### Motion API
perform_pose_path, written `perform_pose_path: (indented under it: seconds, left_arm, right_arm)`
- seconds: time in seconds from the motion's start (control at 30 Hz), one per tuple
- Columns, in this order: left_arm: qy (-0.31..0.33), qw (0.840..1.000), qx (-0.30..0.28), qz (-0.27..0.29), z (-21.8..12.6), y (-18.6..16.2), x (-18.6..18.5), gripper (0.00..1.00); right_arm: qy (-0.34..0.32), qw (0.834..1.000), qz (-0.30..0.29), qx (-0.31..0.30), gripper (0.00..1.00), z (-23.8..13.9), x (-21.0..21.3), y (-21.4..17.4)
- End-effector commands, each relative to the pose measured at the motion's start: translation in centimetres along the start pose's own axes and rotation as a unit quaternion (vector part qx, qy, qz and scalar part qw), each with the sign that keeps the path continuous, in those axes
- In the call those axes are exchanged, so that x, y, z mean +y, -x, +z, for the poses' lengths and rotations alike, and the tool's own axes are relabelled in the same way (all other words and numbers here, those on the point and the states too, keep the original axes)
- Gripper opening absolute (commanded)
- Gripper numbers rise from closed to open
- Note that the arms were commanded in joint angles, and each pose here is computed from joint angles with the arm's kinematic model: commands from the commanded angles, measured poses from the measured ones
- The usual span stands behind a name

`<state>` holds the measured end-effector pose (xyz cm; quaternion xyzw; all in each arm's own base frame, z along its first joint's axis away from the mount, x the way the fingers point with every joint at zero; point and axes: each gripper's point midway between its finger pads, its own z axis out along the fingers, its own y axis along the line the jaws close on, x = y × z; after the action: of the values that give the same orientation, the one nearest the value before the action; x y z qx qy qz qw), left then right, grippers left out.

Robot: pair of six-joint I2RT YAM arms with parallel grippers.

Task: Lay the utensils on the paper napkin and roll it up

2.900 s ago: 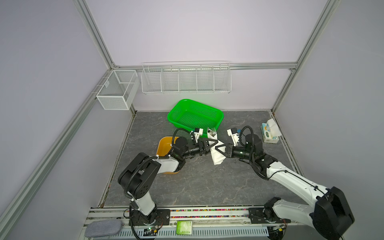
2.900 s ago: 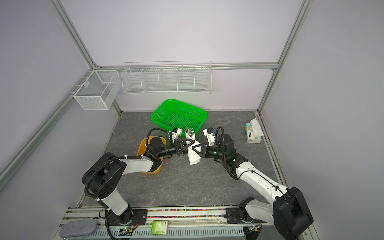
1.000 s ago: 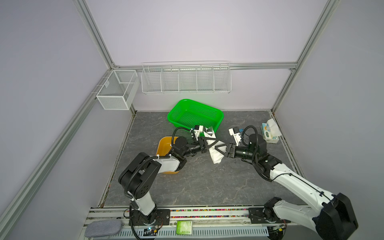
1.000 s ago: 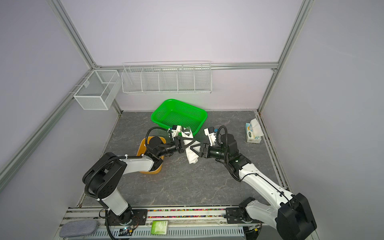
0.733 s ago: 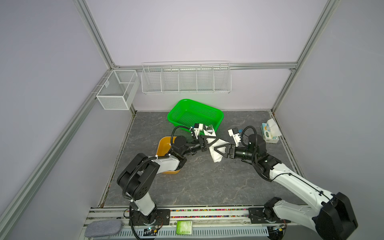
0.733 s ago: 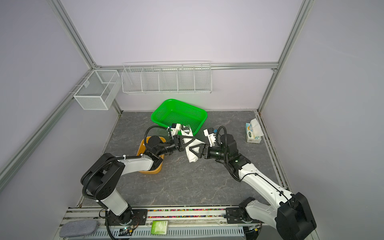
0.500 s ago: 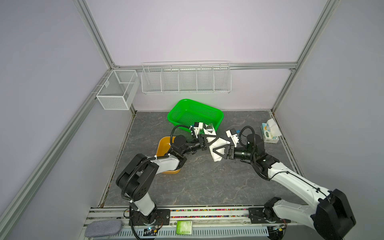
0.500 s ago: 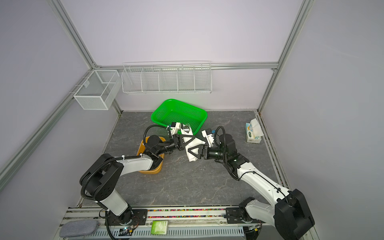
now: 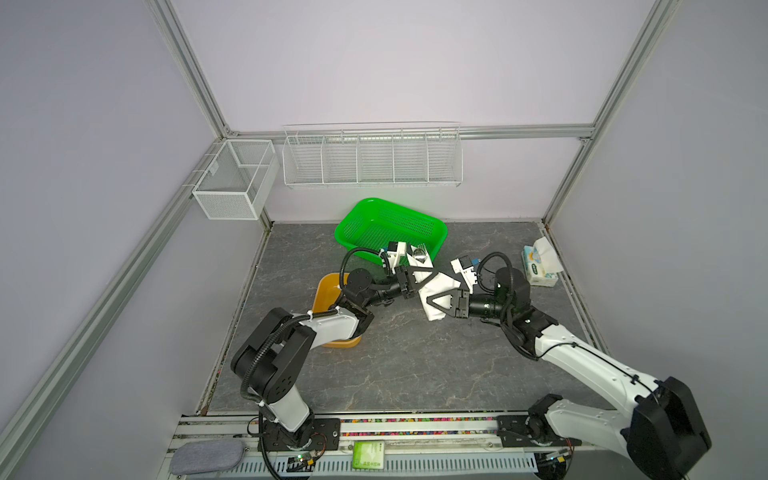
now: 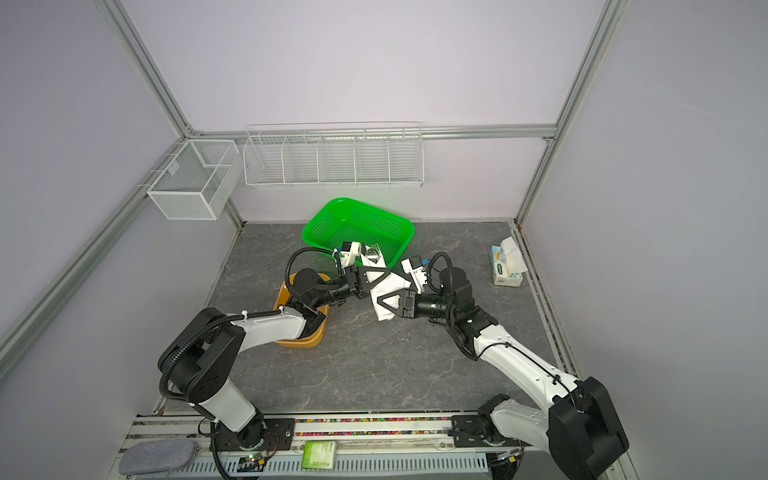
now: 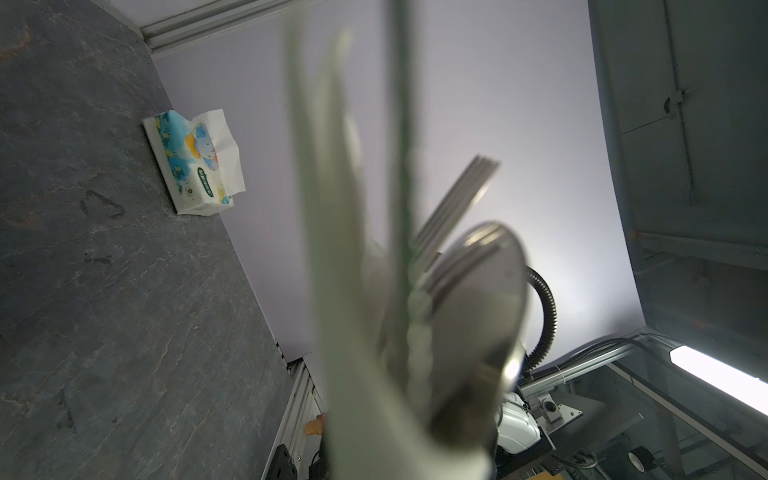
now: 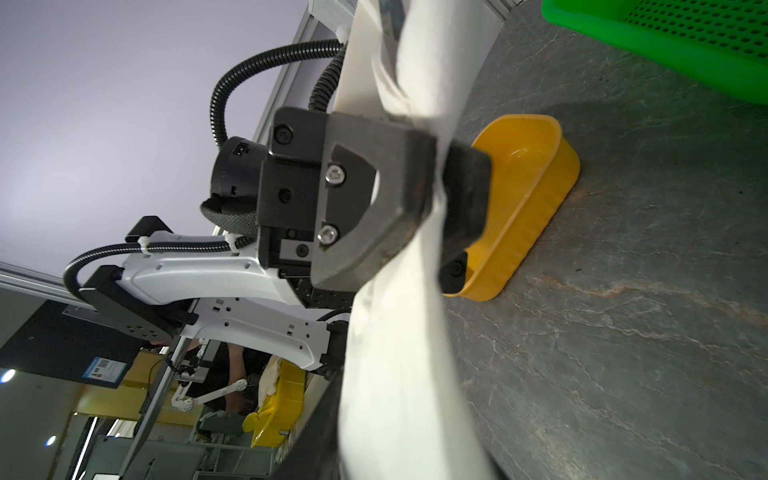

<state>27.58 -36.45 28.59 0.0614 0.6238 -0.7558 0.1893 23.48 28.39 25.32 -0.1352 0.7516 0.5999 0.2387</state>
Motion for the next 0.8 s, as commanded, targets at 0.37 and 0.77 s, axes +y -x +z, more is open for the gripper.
perform_pose_path:
  seconds: [0.37,0.77]
  left_arm:
    - [-0.049,0.998,-0.001,0.032,0.5,0.8,-4.1,0.27]
    - [-0.042,0.999,0.02,0.022,0.1,-0.5,-2.8,0.42]
  right_arm:
    - [0.007,1.0,-0.02,-0.014,0.12,-0.6,0.8,0.2]
    - [0.012,0.999,-0.026,-0.027,0.12,-0.6,1.4,1.0]
